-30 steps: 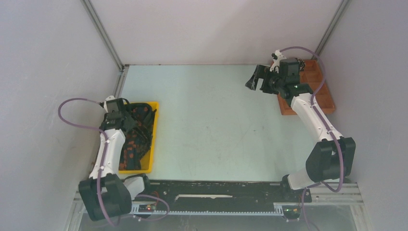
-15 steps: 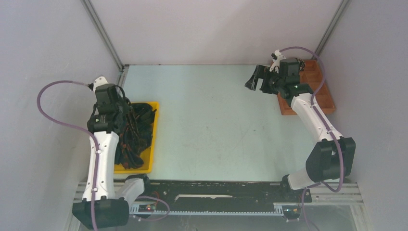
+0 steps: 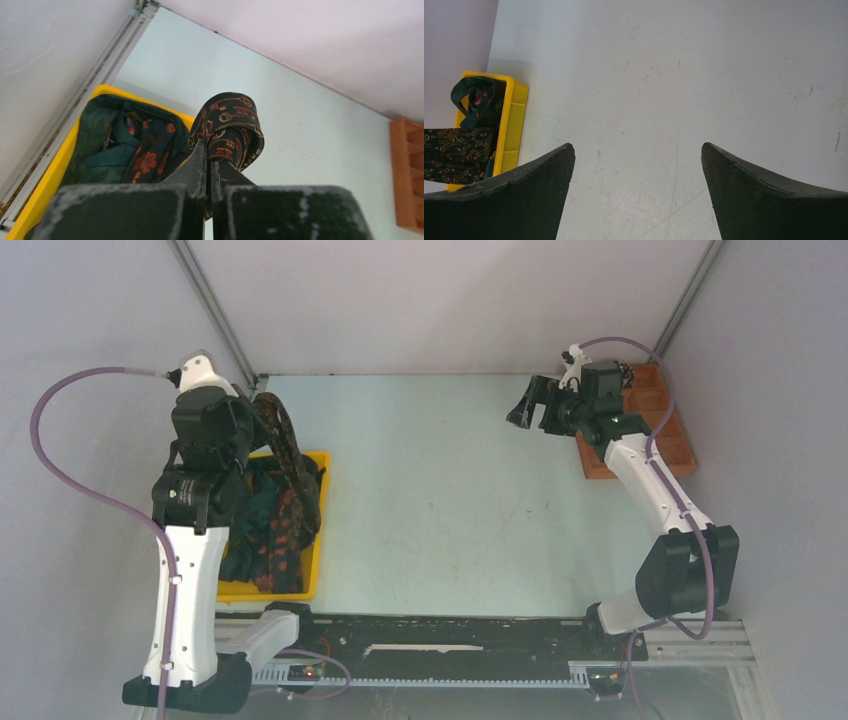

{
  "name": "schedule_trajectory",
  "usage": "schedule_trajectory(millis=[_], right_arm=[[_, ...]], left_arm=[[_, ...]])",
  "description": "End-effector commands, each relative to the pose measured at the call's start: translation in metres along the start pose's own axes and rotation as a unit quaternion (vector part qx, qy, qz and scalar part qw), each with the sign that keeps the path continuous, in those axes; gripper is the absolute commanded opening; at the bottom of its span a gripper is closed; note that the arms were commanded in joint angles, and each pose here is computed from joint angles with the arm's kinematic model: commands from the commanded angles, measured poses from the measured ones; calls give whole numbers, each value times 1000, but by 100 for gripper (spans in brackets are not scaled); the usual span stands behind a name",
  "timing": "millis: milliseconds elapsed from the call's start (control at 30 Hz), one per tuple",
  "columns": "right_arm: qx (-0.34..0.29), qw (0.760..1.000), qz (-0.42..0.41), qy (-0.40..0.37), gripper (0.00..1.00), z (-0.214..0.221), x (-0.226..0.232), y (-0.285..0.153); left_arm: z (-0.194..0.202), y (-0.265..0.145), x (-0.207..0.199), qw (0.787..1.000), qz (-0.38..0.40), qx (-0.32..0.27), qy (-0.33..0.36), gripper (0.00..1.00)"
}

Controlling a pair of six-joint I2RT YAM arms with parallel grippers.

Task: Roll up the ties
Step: Pick up the tie from the bin.

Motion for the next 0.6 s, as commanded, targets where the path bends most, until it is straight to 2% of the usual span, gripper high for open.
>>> schedule_trajectory(millis=[0, 267, 567], right_arm=[[-23, 999, -33, -23, 100, -10, 16, -10], [-15, 997, -62, -39, 99, -6, 28, -11], [-7, 992, -108, -61, 99, -3, 46, -14]], left_arm=[[-21, -18, -24, 997, 68, -29, -8, 0], [-24, -24, -62, 985, 170, -29, -1, 0], [-30, -37, -129, 945, 324, -22, 21, 0]])
Point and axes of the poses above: each gripper's point midway between its finger pads, its own y axis out along the fingers, its own x axis along the line the jaws close on, z = x × y, the point moved 4 cm from there along -y, back along the fingers, and after that the axes turned 6 degrees about y, right-handed, at the moved point
